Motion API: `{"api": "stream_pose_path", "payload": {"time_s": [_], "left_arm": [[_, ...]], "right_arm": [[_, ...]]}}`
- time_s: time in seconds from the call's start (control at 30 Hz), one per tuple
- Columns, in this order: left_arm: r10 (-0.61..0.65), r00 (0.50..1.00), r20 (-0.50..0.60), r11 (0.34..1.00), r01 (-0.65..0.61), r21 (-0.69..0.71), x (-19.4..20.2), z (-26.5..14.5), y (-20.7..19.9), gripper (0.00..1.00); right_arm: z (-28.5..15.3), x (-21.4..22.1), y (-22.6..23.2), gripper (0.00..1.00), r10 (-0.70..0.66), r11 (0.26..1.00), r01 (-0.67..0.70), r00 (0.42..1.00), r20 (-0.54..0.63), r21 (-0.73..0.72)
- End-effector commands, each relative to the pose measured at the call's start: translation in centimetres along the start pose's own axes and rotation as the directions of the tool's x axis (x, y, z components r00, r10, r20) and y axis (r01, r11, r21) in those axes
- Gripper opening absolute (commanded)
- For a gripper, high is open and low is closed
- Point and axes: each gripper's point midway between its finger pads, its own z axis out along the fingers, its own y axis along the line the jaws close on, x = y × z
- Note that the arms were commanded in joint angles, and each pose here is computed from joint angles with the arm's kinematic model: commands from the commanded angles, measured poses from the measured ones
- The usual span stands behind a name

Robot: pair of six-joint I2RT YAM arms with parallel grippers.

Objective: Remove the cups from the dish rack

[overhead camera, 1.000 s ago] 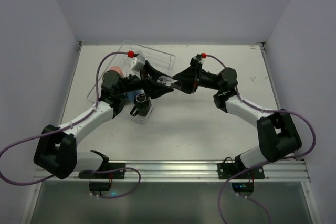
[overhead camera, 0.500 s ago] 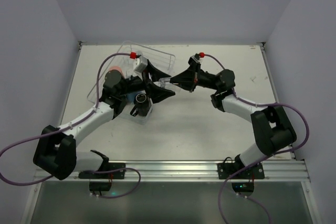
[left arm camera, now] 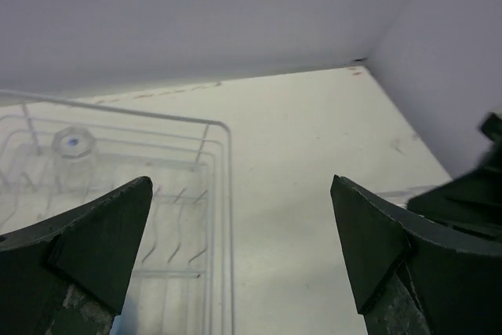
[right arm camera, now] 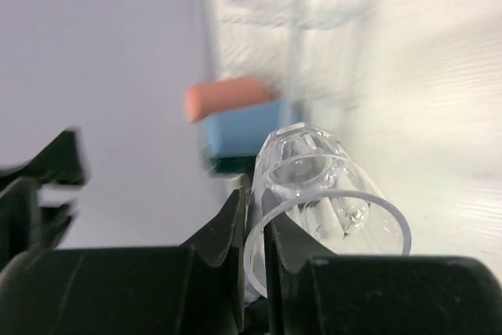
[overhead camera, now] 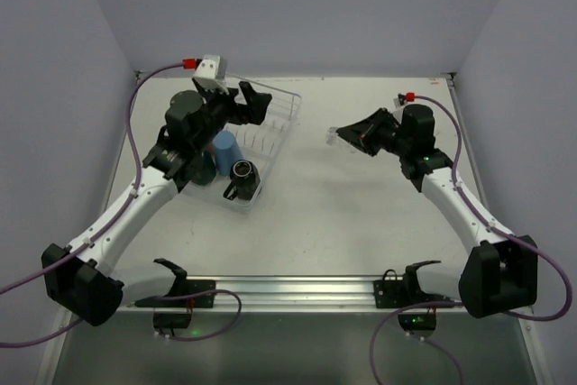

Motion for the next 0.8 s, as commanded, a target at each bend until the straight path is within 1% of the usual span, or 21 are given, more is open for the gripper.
{"api": "stream_pose_path", "payload": {"time_s": [0.0,0.03,0.07,0.1,0.13,0.17,0.23,0.27,0.3,0.37,0.43,0.5,0.53,0.57,0.6,0.63,0.73,0.77], "left_arm": [[0.001,0.987,-0.159,0.929,-0.060,-0.366,3.3,-0.1,6.9,1.00],[-0.001,0.986,-0.166,0.918,-0.065,-0.392,3.4,0.0,7.4,1.00],[-0.010,0.983,-0.183,0.905,-0.069,-0.420,3.8,-0.1,7.9,1.00],[-0.011,0.981,-0.195,0.885,-0.081,-0.459,4.1,0.1,8.8,1.00],[-0.010,0.983,-0.182,0.880,-0.078,-0.469,3.3,0.4,8.7,1.00],[-0.010,0.978,-0.211,0.868,-0.096,-0.487,3.9,0.7,9.3,1.00],[-0.001,0.978,-0.207,0.865,-0.103,-0.491,2.9,1.3,9.4,1.00],[-0.004,0.975,-0.221,0.866,-0.107,-0.489,3.1,1.5,9.5,1.00],[-0.007,0.970,-0.242,0.865,-0.115,-0.488,3.7,2.0,9.8,1.00],[-0.020,0.963,-0.269,0.868,-0.117,-0.482,3.9,2.8,10.4,1.00],[-0.040,0.957,-0.286,0.858,-0.114,-0.501,3.8,3.1,11.9,1.00],[-0.056,0.948,-0.313,0.872,-0.107,-0.478,4.0,4.3,12.6,1.00],[-0.076,0.940,-0.333,0.861,-0.106,-0.497,4.1,4.0,13.9,1.00],[-0.085,0.937,-0.339,0.867,-0.098,-0.488,3.9,5.0,14.3,1.00],[-0.095,0.936,-0.339,0.859,-0.095,-0.503,3.6,4.9,15.3,1.00],[-0.100,0.930,-0.354,0.854,-0.102,-0.510,3.7,4.9,15.7,1.00],[-0.102,0.932,-0.348,0.826,-0.116,-0.552,3.3,5.4,17.1,1.00],[-0.106,0.931,-0.349,0.805,-0.126,-0.579,3.5,5.4,17.8,1.00]], "right_arm": [[-4.6,-3.8,-9.0,0.00,-0.251,0.827,0.135,0.957,0.143,0.546],[-5.5,-4.5,-9.9,0.00,-0.282,0.782,0.134,0.947,0.154,0.609],[-6.7,-6.4,-11.1,0.00,-0.362,0.700,0.137,0.914,0.183,0.701],[-7.8,-6.5,-12.4,0.00,-0.380,0.637,0.134,0.911,0.158,0.759],[-8.5,-7.1,-13.1,0.00,-0.400,0.591,0.130,0.905,0.149,0.796],[-9.6,-7.9,-14.3,0.00,-0.437,0.495,0.141,0.893,0.106,0.857],[-10.5,-8.5,-15.5,0.00,-0.450,0.398,0.151,0.892,0.049,0.905],[-10.6,-9.1,-16.3,0.00,-0.459,0.328,0.171,0.888,-0.001,0.929],[-10.9,-8.9,-17.0,0.00,-0.443,0.286,0.187,0.896,-0.043,0.940],[-10.6,-8.9,-18.2,0.00,-0.418,0.231,0.213,0.903,-0.101,0.949],[-10.2,-8.7,-18.9,0.00,-0.404,0.223,0.230,0.906,-0.125,0.947],[-9.4,-8.6,-19.5,0.00,-0.394,0.234,0.243,0.909,-0.137,0.941],[-9.1,-8.6,-19.8,0.00,-0.391,0.233,0.251,0.909,-0.146,0.940],[-8.8,-8.6,-20.0,0.00,-0.390,0.235,0.256,0.908,-0.151,0.938],[-8.4,-8.4,-20.6,0.00,-0.373,0.229,0.268,0.912,-0.170,0.936],[-8.0,-8.6,-20.6,0.00,-0.371,0.229,0.272,0.912,-0.174,0.935],[-7.4,-8.4,-21.8,0.00,-0.340,0.211,0.284,0.919,-0.202,0.935],[-7.2,-8.4,-21.9,0.00,-0.337,0.211,0.288,0.918,-0.207,0.934]]}}
